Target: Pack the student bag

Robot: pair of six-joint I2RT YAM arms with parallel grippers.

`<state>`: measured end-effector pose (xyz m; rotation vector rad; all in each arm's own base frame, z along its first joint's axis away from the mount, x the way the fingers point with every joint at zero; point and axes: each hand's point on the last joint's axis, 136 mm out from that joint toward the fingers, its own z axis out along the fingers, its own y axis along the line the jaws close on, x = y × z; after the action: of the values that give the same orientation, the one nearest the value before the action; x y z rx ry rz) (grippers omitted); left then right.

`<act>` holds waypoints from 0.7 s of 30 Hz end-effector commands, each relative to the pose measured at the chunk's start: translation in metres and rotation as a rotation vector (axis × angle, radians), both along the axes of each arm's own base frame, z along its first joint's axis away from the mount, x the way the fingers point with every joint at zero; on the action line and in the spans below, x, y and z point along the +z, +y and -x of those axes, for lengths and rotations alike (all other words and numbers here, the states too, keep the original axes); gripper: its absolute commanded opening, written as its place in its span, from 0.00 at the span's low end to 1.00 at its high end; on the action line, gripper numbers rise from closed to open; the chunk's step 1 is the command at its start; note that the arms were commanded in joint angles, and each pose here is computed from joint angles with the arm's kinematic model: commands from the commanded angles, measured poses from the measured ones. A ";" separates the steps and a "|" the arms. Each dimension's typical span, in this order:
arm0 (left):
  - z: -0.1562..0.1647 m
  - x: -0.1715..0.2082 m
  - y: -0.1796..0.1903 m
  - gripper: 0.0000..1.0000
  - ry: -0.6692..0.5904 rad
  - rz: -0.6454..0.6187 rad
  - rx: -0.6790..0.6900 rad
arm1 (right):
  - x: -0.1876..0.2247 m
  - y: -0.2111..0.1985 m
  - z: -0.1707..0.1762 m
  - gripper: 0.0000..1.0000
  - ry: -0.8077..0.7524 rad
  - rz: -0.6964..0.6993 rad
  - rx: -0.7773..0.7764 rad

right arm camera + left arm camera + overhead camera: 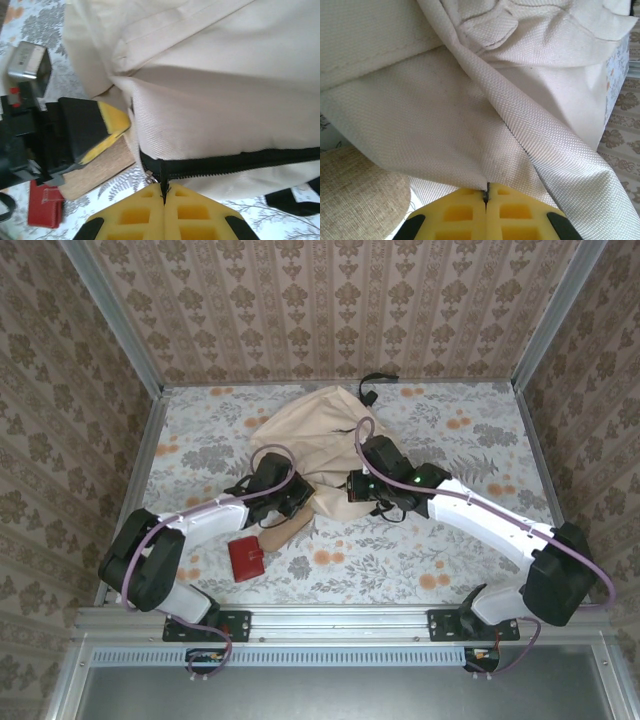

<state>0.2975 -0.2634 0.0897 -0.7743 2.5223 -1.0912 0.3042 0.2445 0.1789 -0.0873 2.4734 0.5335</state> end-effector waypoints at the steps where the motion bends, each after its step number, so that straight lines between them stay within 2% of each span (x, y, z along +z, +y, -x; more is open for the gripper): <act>1: -0.011 -0.019 0.040 0.00 -0.001 -0.169 0.084 | 0.004 -0.047 -0.005 0.00 -0.056 0.154 -0.143; 9: -0.012 -0.027 0.051 0.00 0.011 -0.210 0.080 | 0.016 -0.056 -0.023 0.00 -0.107 0.209 -0.213; 14: -0.017 -0.029 0.056 0.00 0.010 -0.227 0.077 | 0.010 -0.073 -0.030 0.00 -0.106 0.320 -0.286; 21: -0.022 -0.030 0.054 0.00 0.006 -0.221 0.055 | 0.008 -0.087 -0.031 0.00 -0.092 0.331 -0.359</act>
<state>0.3089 -0.2609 0.0973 -0.6556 2.5272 -1.0861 0.3288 0.2086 0.1727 0.0630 2.4466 0.2115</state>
